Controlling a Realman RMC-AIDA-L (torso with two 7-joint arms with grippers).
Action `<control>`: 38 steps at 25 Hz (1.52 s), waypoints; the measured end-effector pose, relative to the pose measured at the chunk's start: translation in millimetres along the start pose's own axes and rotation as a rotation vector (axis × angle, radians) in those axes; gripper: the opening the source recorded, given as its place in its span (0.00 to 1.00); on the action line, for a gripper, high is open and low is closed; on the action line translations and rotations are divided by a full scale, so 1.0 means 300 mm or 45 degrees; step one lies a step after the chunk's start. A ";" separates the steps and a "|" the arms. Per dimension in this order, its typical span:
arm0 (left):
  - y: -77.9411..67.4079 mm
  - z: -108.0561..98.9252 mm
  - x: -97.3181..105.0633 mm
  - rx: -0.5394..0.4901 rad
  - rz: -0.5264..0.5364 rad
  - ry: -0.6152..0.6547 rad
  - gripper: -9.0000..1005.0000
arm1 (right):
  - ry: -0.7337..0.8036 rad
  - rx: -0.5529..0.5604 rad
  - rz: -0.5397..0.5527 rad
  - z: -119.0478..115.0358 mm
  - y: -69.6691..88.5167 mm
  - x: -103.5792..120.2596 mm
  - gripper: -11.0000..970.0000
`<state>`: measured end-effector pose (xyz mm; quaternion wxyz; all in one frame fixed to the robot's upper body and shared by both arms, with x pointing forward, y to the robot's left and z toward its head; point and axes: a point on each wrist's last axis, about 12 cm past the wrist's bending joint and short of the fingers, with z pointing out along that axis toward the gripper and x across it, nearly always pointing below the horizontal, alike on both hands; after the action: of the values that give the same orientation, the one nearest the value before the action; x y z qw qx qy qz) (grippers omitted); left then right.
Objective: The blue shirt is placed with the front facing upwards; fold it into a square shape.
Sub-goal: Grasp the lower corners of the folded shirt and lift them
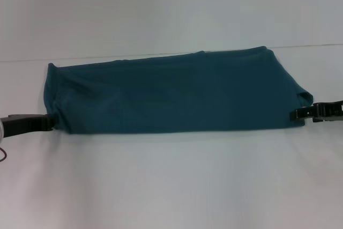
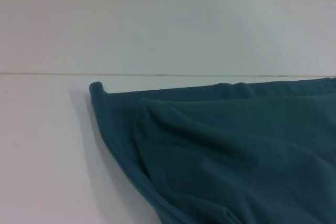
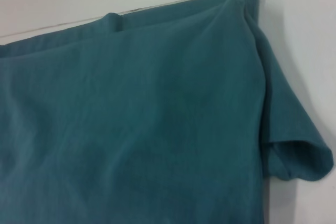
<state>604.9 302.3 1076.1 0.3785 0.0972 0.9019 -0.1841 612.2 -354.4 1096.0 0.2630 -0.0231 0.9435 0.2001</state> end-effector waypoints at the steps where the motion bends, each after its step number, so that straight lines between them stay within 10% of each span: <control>1: 0.000 0.000 -0.001 0.000 0.000 -0.001 0.03 | -0.001 0.003 0.001 0.003 0.000 0.002 0.85; 38: 0.001 0.001 -0.015 -0.006 0.007 -0.012 0.03 | -0.040 0.052 -0.009 0.091 0.027 0.003 0.36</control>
<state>608.1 302.3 1079.1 0.3834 0.0980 0.9003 -0.1812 623.5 -336.3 1077.4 0.2790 -0.0181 0.9431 0.1802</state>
